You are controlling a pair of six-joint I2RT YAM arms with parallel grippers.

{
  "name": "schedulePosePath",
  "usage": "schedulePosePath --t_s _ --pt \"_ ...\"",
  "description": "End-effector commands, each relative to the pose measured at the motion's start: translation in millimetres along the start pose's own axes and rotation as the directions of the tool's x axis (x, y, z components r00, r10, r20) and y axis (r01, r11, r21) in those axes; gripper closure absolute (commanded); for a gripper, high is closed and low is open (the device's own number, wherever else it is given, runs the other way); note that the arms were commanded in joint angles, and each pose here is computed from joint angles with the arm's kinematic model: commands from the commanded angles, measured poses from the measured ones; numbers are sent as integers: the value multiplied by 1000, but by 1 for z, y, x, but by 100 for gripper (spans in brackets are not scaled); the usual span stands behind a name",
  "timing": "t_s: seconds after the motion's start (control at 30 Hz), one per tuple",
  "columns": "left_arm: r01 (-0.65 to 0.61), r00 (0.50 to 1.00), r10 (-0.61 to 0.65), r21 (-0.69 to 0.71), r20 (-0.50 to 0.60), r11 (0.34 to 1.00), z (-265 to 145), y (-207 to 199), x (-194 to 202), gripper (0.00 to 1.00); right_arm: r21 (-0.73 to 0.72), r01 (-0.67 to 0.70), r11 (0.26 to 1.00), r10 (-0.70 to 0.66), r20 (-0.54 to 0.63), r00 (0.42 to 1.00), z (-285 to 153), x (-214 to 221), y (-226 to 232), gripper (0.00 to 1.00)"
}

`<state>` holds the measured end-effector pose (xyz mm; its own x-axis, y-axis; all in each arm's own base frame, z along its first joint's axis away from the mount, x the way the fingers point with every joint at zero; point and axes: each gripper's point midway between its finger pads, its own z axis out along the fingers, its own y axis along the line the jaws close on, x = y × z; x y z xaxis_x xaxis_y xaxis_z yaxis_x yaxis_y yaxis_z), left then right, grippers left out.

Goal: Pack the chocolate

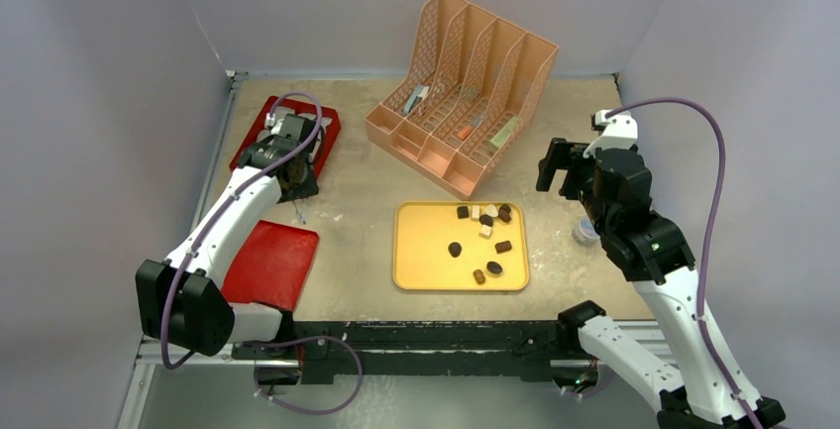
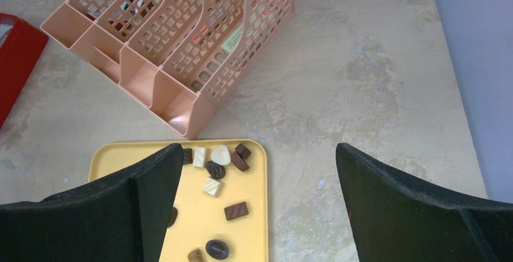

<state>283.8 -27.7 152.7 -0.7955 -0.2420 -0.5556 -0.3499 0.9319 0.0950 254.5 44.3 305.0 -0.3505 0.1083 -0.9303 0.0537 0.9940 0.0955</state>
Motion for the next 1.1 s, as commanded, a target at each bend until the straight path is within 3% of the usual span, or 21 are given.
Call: schedulePosePath --t_s 0.0,1.07 --pt "6 999 -6 14 45 1000 -4 -1 -13 67 -3 -4 1000 4 41 999 1 -10 1 2" --pt "-6 999 5 27 52 1000 -12 1 -14 61 -10 -3 1000 3 41 999 3 -11 3 2"
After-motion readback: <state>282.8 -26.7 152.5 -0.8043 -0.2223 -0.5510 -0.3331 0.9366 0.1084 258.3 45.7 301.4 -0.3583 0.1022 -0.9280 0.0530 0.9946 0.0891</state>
